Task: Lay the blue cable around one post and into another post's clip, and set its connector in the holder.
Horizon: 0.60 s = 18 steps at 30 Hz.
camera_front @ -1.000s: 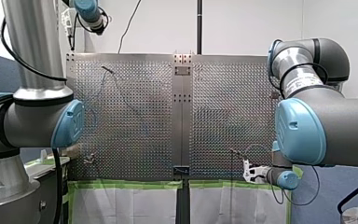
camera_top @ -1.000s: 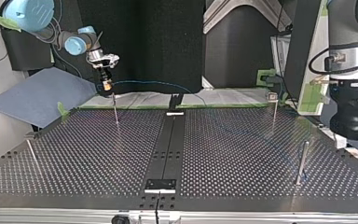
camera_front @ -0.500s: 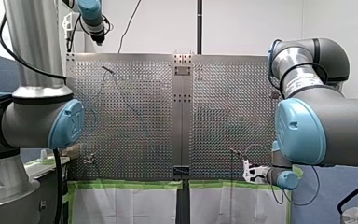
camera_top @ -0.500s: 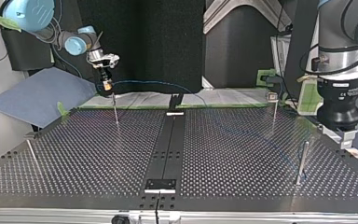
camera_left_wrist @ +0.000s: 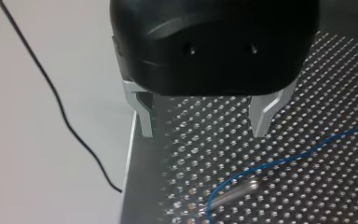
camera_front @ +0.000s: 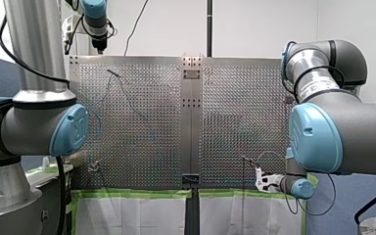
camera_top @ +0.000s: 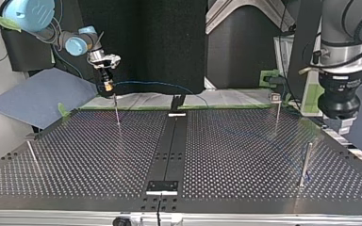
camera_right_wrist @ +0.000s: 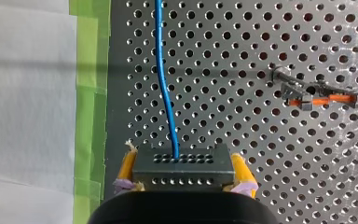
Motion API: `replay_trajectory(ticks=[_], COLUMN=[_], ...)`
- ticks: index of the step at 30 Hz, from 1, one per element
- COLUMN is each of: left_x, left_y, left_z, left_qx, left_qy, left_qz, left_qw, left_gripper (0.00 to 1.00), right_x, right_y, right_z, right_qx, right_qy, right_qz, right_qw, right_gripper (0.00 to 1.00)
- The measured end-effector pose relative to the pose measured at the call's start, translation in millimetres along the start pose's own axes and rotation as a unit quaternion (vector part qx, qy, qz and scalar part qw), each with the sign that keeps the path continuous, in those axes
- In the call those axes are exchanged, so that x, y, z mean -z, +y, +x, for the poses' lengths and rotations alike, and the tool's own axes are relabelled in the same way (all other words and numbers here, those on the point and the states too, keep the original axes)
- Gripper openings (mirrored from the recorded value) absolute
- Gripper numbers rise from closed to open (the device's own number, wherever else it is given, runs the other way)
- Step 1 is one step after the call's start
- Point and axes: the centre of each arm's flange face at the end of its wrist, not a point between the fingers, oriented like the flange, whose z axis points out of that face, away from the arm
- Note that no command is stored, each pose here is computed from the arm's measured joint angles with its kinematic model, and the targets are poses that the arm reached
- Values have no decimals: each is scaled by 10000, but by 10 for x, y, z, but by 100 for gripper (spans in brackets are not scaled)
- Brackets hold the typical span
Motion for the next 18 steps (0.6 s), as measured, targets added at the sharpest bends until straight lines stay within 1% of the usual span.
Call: replay_trajectory(ticks=[3, 8, 14, 18], left_x=[28, 68, 125, 165], left_y=[1, 15, 42, 57], left_z=[25, 61, 112, 144], left_qx=[-1, -3, -22, -63], left_qy=[126, 316, 587, 762], left_qz=[16, -16, -101, -142], left_qw=[9999, 9995, 9982, 9970], left_gripper=[100, 100, 100, 100], right_x=[1, 0, 0, 0], right_y=[-1, -6, -9, -12], right_z=[-2, -4, -5, -6], right_qx=[-1, -2, -3, -4], right_qy=[-3, -5, -7, -10], right_qz=[0, 2, 5, 9], right_qw=[10000, 10000, 10000, 10000], right_gripper=[0, 0, 0, 0])
